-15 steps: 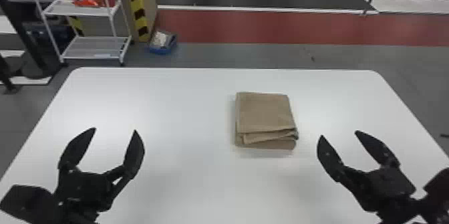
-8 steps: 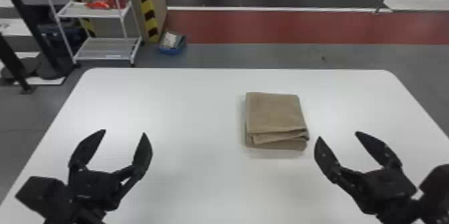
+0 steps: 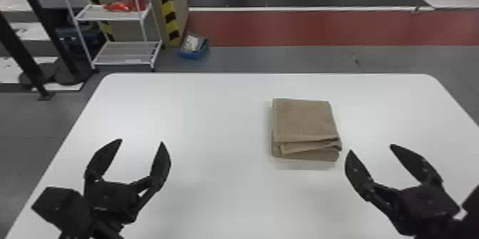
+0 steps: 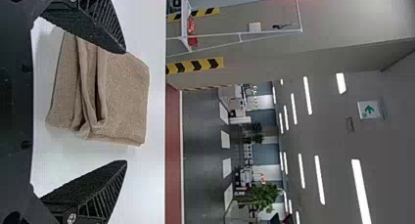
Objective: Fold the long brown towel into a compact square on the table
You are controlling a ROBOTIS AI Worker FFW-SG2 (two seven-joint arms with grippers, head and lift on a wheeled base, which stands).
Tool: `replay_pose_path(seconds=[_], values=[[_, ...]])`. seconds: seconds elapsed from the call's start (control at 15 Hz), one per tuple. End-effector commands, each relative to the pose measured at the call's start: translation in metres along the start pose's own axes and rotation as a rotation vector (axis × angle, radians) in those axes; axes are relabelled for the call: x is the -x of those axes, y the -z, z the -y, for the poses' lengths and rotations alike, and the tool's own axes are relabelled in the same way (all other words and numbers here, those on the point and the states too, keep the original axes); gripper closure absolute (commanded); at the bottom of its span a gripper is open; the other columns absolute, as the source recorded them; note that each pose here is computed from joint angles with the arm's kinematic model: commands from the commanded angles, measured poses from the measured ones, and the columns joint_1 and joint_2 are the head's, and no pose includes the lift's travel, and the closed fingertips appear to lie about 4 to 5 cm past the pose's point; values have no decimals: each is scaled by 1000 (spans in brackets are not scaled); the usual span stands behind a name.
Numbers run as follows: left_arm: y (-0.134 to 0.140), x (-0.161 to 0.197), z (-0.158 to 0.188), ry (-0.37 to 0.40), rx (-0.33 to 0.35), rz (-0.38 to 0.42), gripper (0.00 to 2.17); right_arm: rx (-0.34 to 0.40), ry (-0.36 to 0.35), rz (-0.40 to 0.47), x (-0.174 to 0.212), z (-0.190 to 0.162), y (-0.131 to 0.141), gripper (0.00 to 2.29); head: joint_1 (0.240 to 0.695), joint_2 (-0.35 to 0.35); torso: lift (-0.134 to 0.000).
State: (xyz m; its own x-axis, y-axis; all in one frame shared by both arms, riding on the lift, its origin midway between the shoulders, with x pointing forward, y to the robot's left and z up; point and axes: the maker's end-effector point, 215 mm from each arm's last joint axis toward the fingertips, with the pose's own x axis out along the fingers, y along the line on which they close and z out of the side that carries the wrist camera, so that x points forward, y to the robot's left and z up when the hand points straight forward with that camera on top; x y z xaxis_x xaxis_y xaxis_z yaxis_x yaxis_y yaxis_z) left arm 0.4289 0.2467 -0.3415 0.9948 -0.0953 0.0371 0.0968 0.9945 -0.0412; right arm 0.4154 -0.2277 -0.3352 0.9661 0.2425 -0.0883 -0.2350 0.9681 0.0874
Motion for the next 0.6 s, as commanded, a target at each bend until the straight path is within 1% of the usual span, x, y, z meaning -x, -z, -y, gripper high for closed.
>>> replay_pose_path(seconds=[0.0,0.07,0.53], values=[[1,-1,-1,2,-5,-3,83,0,8,-3,2,1,1,80,695,26,-123],[1,-3,-5,-12,-10,0,83,0,3,-2,1,-3,1,83,695,25,-123],[3,-7,-5,-11,-8,-1,83,8,-10,-6,2,-12,-1,83,695,44,-123]])
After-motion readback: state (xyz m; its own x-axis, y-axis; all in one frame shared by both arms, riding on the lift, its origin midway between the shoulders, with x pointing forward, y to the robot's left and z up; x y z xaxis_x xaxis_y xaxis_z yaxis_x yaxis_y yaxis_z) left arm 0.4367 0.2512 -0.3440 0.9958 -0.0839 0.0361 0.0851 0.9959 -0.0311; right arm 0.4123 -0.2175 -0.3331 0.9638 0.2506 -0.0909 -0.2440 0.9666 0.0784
